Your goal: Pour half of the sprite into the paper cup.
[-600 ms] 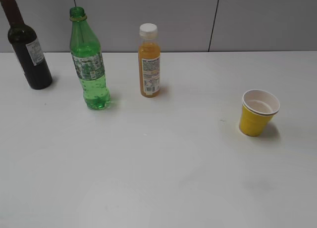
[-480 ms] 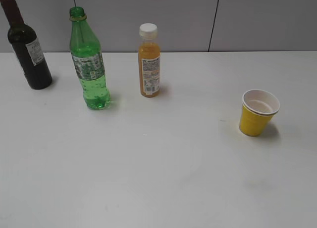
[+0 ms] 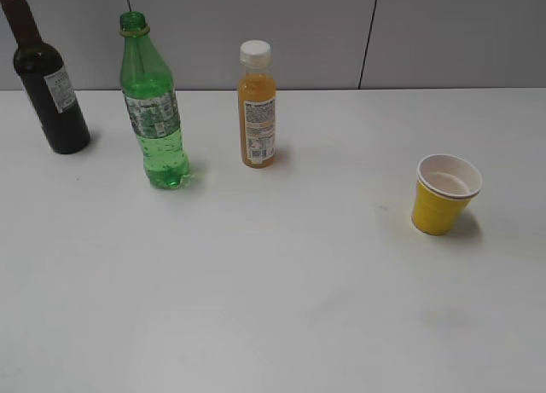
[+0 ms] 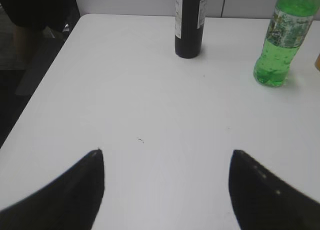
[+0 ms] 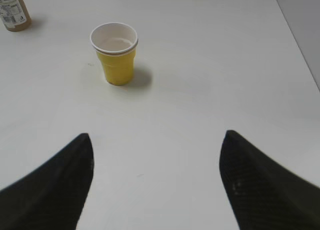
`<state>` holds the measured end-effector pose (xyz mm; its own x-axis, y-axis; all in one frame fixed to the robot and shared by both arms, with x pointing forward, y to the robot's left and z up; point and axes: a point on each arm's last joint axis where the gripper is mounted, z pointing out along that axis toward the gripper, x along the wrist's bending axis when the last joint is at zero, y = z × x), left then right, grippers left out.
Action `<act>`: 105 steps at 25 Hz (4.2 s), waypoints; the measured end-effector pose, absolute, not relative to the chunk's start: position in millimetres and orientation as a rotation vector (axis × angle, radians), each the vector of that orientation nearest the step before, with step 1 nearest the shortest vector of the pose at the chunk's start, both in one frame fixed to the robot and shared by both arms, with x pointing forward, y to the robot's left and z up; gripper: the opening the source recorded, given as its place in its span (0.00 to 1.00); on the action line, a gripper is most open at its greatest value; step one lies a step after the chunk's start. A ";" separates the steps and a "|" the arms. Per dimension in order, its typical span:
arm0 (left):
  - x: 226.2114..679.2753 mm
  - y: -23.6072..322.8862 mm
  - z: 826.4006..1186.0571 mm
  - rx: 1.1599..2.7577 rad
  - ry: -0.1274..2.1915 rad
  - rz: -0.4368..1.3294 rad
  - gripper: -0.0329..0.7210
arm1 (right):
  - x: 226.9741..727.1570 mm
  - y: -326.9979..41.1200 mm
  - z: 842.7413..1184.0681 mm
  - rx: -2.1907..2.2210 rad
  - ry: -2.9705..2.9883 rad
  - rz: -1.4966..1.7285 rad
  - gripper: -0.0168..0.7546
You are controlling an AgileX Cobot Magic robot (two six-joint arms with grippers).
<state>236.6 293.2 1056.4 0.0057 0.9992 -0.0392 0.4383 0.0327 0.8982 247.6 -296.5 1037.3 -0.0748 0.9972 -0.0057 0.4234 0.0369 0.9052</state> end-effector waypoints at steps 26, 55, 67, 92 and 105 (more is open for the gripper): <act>236.6 293.2 1056.4 1.511 1.540 0.921 0.83 | 357.2 -291.9 1061.1 1.337 1.450 1.103 0.79; 236.6 293.2 1056.4 1.511 1.540 0.921 0.83 | 422.3 -257.0 935.9 1.314 1.617 1.149 0.90; 236.6 293.2 1056.4 1.511 1.540 0.921 0.83 | 437.4 -252.6 901.8 1.316 1.604 1.172 0.89; 236.6 293.2 1056.4 1.511 1.540 0.921 0.83 | 467.6 -243.4 830.4 1.495 1.717 1.090 0.85; 236.6 293.2 1056.4 1.511 1.540 0.921 0.83 | 488.7 -238.3 817.8 1.491 1.647 1.159 0.83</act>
